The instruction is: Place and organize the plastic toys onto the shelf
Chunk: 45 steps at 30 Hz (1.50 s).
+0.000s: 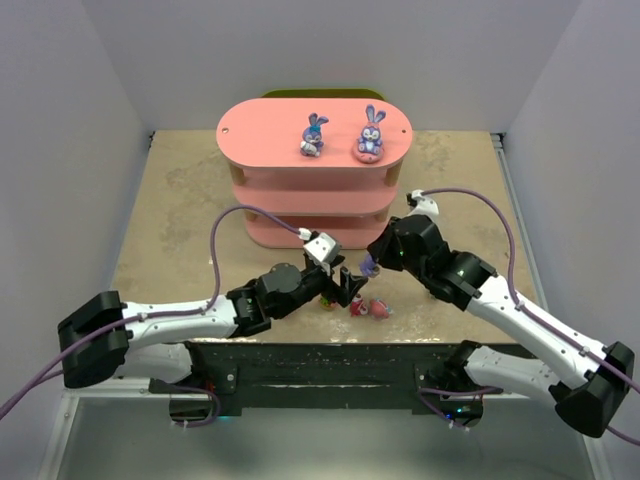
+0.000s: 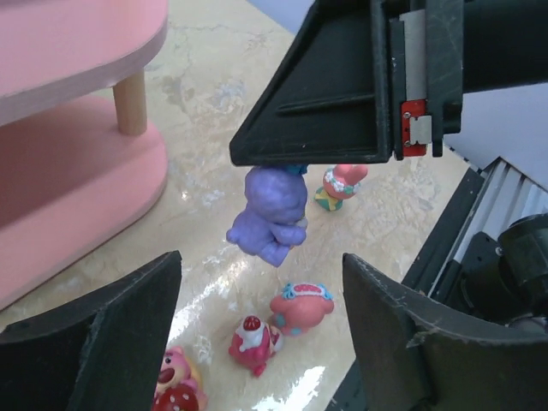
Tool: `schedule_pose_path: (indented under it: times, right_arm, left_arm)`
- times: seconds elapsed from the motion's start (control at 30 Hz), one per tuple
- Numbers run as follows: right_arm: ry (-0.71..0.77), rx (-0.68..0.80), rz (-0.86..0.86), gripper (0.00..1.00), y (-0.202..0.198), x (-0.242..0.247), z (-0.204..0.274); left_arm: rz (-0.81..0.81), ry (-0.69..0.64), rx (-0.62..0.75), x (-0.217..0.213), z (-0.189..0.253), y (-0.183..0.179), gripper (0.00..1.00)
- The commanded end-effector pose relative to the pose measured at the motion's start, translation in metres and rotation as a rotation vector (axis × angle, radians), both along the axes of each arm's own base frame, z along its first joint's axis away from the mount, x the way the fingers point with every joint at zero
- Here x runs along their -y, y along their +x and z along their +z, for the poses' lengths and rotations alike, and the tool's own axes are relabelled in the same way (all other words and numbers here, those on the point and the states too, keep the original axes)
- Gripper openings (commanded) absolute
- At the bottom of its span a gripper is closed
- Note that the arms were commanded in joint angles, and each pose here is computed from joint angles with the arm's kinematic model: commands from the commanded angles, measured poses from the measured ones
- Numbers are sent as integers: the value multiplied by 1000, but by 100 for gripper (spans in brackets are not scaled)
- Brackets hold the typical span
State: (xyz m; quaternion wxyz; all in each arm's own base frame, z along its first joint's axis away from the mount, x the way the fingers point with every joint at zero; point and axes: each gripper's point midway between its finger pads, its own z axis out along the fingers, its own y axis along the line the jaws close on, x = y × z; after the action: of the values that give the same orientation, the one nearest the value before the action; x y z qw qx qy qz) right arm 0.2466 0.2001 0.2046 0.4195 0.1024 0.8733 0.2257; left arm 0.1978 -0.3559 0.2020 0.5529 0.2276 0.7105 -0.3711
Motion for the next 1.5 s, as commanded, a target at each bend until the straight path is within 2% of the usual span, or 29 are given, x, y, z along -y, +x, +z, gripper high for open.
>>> schedule_pose_path:
  times: [0.0,0.1,0.5,0.7,0.73,0.87,0.93,1.0,1.03,1.07,1.13,1.17,1.23,1.27,1.37,1.47]
  right_arm:
    - [54,32,9,0,-4,-2,28]
    - [55,40,10,0,-6,1,32]
    - [60,52,18,0,-12,6,39]
    - [71,62,17,0,-12,6,45]
    - [76,65,20,0,-12,5,47]
    - [89,76,17,0,-12,6,53]
    - [97,85,14,0,-12,6,58]
    - [103,92,12,2,-12,7,61]
    - [103,95,13,4,-12,7,62]
    - [103,99,13,13,-12,7,62]
    - [99,105,12,23,-12,8,62]
    - [99,116,6,32,-12,11,64]
    - [98,127,9,41,-12,12,66]
    - [103,137,7,50,-13,13,69]
    - [126,172,11,58,-14,15,81]
    - [141,207,9,60,-13,17,94]
  left_arm:
    - [44,-66,175,20,46,15,77]
    - [15,-31,190,33,41,14,72]
    - [54,-14,213,54,37,28,68]
    - [76,28,206,64,28,32,63]
    - [87,29,203,65,28,34,61]
    - [113,59,190,65,17,36,41]
    - [126,66,184,65,15,38,38]
    - [129,70,178,65,13,37,29]
    - [130,73,178,65,13,38,26]
    - [132,78,173,64,12,37,15]
    - [125,78,170,64,13,36,6]
    - [120,89,164,63,10,35,0]
    - [93,86,161,61,10,30,0]
    - [84,83,157,60,11,27,0]
    - [53,81,143,55,10,19,0]
    - [29,82,132,45,9,11,0]
